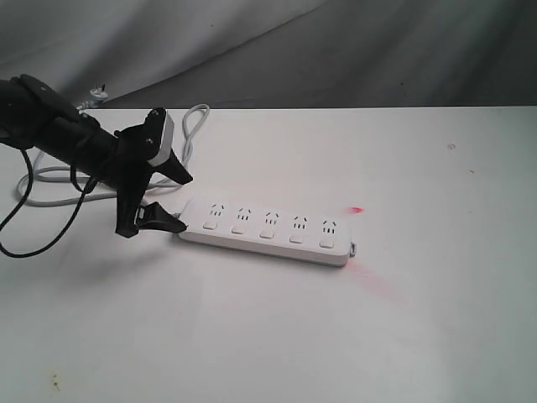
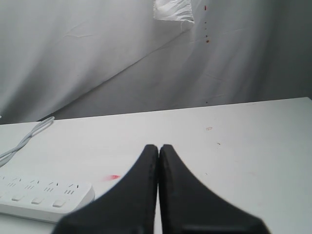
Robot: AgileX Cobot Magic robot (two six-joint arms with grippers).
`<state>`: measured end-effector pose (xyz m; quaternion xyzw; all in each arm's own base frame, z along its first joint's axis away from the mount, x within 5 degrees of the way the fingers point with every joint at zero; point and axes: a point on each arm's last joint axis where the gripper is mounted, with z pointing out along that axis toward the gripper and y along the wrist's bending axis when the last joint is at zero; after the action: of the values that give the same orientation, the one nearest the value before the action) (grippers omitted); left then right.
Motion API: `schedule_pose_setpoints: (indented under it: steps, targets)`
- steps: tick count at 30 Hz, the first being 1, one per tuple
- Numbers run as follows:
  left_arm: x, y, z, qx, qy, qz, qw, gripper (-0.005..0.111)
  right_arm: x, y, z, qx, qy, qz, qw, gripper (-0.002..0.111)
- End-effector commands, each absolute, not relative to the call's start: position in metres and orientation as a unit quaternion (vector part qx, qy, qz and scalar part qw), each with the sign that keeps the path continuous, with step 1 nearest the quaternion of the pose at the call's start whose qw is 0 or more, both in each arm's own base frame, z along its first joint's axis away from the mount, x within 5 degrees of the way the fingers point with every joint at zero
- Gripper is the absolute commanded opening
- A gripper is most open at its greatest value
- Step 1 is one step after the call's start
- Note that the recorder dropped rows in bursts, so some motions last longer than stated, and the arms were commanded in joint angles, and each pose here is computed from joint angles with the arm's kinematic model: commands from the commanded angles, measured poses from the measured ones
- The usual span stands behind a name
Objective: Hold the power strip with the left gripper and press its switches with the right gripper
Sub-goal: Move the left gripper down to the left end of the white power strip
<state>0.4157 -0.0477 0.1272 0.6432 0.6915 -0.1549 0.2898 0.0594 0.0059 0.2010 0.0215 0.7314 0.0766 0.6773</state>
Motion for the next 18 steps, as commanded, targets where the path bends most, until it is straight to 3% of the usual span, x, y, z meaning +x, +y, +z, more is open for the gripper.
schedule_pose_setpoints:
  steps: [1, 18]
  targets:
    - [0.4179, -0.0521, 0.1203, 0.653, 0.687, -0.145, 0.283, 0.079, 0.0593, 0.0054, 0.2005, 0.024, 0.73, 0.074, 0.679, 0.0]
    - [0.4229, -0.049, 0.1109, 0.645, 0.699, -0.121, 0.283, 0.079, 0.0593, 0.0054, 0.2005, 0.024, 0.73, 0.074, 0.679, 0.0]
